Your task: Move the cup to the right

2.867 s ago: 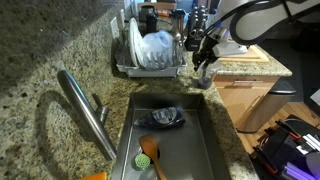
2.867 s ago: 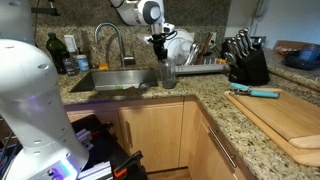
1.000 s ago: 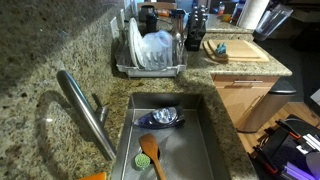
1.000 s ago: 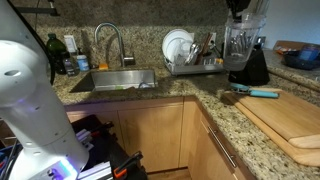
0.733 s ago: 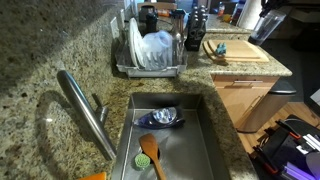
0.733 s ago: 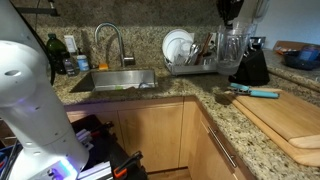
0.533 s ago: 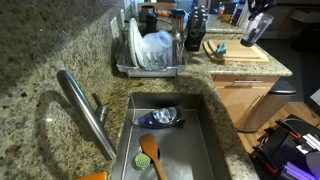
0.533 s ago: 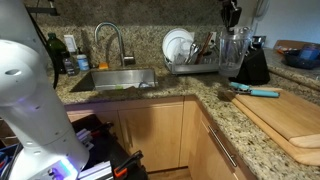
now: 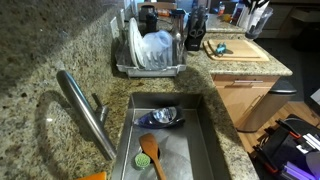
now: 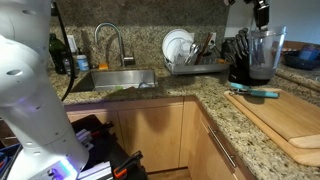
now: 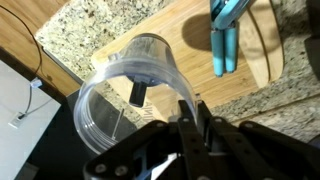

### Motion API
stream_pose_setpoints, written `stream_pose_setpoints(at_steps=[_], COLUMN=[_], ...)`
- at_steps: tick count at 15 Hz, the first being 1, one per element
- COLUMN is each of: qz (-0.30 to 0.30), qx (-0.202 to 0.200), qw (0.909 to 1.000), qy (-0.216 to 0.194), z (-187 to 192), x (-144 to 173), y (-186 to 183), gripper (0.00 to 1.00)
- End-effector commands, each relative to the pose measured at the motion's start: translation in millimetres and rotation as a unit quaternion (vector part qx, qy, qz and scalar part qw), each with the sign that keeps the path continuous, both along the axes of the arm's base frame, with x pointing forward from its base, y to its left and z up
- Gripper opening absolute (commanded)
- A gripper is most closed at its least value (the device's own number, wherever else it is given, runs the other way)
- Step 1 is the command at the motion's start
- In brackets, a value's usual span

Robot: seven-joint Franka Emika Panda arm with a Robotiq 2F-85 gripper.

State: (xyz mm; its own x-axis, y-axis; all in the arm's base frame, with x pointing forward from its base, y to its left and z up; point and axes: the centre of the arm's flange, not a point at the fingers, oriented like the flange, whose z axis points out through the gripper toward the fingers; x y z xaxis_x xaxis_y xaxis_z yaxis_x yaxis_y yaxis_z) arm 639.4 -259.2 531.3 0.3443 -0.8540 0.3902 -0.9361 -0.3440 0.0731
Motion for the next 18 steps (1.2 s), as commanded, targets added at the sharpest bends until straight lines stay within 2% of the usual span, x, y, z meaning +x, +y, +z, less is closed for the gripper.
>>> stream_pose_setpoints(at_steps=[1, 3, 4, 5, 6, 8, 12, 14, 15, 16, 17, 18], qz=[-0.006, -0.006, 0.038, 0.042, 0.016, -0.056, -0.166, -0.227, -0.183, -0.202, -0.211, -0.217], qx=[-0.003, -0.002, 0.002, 0.022, 0.057, 0.074, 0.054, 0.045, 0.053, 0.048, 0.044, 0.056], qw=[1.0000, 1.0000, 0.9992, 0.9988, 0.9981, 0.9956, 0.9833, 0.9723, 0.9811, 0.9776, 0.9760, 0.9742], qy=[0.001, 0.005, 0.008, 0.013, 0.017, -0.016, -0.052, -0.031, -0.034, -0.032, -0.032, -0.029], z=[-2, -9, -19, -23, -31, -40, -74, -99, -105, -117, -125, -138], x=[2, 4, 2, 14, 39, 53, 66, 74, 20, 21, 23, 22], y=[-8, -8, 0, -8, -41, -76, -155, -183, -145, -154, -159, -153], gripper=[0.11, 0.11, 0.03, 0.03, 0.03, 0.03, 0.03, 0.03, 0.11, 0.11, 0.03, 0.03])
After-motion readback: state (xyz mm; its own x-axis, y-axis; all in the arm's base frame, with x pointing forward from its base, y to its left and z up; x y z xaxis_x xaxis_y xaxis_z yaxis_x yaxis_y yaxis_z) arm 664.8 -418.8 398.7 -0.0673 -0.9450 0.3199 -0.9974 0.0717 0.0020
